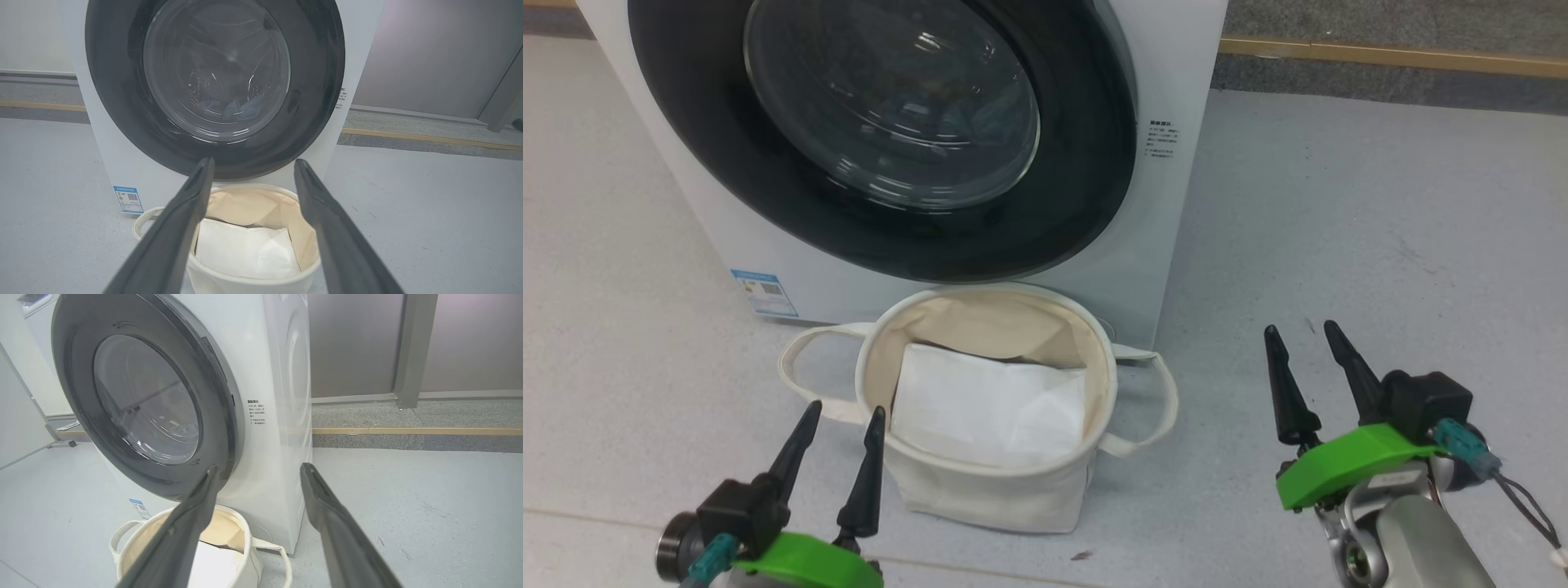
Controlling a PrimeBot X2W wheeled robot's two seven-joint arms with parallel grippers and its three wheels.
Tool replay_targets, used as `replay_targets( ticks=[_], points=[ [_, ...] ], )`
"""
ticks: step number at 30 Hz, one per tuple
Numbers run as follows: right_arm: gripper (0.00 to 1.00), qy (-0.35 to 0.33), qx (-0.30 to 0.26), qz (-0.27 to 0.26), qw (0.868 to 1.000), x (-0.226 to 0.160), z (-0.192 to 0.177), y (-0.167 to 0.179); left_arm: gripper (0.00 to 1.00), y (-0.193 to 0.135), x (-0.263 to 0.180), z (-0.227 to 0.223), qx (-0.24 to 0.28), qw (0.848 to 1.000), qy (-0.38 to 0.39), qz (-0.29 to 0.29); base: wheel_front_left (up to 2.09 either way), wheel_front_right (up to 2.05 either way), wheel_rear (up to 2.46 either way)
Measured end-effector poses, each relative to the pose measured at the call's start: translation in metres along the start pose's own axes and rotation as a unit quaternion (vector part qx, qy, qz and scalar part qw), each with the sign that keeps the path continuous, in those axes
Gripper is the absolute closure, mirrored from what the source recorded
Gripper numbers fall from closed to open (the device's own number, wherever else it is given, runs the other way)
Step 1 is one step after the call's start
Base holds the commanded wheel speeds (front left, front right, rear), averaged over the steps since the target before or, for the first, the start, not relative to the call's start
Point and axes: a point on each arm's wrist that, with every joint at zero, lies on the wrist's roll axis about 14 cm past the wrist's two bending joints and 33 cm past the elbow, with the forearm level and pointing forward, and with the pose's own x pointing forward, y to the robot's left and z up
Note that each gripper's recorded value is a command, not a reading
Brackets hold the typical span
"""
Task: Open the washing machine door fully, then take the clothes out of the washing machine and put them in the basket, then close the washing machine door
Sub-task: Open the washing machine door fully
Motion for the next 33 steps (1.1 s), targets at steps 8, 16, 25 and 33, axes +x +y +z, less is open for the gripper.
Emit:
replay_targets(
  ticks=[8,16,25,33],
  points=[
    [0.00,-0.014,0.023,-0.001,1.000,0.013,0.005,-0.001,0.00,0.002,0.001,-0.005,-0.005,1.000,0.009,0.003,0.00,0.00,0.00],
    [1.00,-0.032,0.131,-0.030,0.990,0.037,0.008,-0.016,0.00,0.009,0.010,-0.006,-0.004,1.000,0.010,0.008,0.00,0.00,0.00],
    [1.00,-0.054,0.367,-0.074,0.926,0.081,0.014,-0.047,0.00,0.020,0.024,-0.018,-0.007,1.000,0.024,0.018,0.00,0.00,0.00],
    [1.00,-0.033,0.438,-0.059,0.896,0.134,0.009,-0.059,0.00,0.031,0.038,-0.028,-0.005,0.999,0.032,0.028,0.00,0.00,0.00]
  ],
)
